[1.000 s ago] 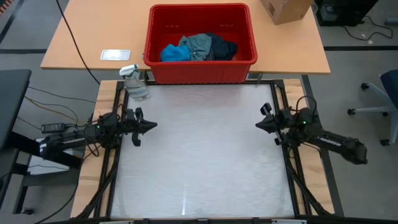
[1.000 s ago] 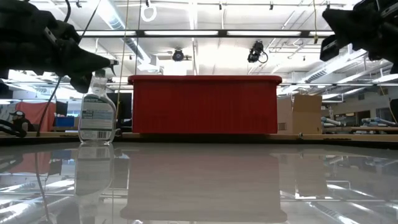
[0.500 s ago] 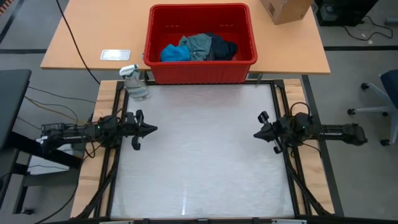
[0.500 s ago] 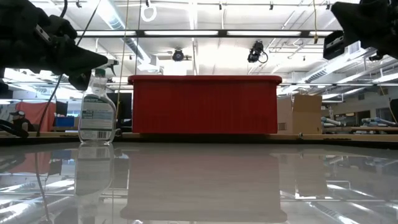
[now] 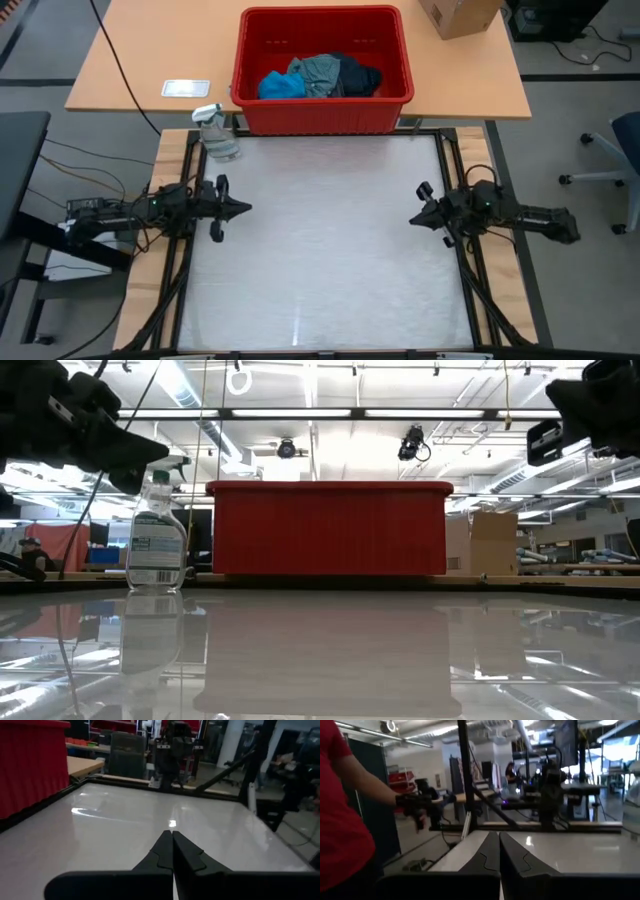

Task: Fold laundry
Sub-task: Return to Home Position

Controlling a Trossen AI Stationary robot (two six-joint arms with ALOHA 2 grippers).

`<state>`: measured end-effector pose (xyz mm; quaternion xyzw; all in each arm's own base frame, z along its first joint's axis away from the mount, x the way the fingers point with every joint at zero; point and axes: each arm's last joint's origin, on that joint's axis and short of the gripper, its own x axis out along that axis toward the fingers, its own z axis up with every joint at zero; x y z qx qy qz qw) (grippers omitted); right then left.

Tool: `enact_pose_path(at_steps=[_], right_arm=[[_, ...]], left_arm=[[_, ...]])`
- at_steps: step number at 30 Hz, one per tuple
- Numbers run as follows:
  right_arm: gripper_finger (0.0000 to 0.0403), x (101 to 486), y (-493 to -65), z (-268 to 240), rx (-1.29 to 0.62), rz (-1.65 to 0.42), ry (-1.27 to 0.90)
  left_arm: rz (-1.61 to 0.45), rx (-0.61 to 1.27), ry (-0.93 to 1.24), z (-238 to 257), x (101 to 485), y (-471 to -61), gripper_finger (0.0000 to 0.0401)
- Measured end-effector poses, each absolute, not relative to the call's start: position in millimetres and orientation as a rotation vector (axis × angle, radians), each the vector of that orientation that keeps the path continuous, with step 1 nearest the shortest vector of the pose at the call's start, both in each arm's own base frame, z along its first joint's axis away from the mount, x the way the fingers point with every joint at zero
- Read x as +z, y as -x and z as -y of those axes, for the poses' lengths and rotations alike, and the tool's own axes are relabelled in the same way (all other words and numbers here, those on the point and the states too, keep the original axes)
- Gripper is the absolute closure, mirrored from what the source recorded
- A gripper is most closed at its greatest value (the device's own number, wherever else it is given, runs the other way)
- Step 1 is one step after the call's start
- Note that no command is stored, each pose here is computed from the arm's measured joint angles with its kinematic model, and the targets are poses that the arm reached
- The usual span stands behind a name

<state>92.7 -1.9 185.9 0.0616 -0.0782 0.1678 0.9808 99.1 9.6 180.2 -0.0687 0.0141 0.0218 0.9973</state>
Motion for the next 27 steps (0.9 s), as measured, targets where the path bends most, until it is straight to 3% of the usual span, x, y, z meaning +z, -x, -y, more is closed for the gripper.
enact_pose_path(at_steps=[5,10,27], right_arm=[[0.0398,178.3,-94.4,6.0,0.244,0.07,-0.22],[0.0367,172.0,-95.7,6.8,0.226,-0.009,-0.368],[0.0351,172.8,-95.8,6.6,0.233,-0.003,-0.368]], left_arm=[[-0.001,0.086,0.087,-11.9,181.6,-99.3,0.0401],[0.06,0.044,0.126,-8.7,172.9,-103.1,0.0401],[-0.072,0.05,0.199,-7.9,160.8,-109.5,0.0382]])
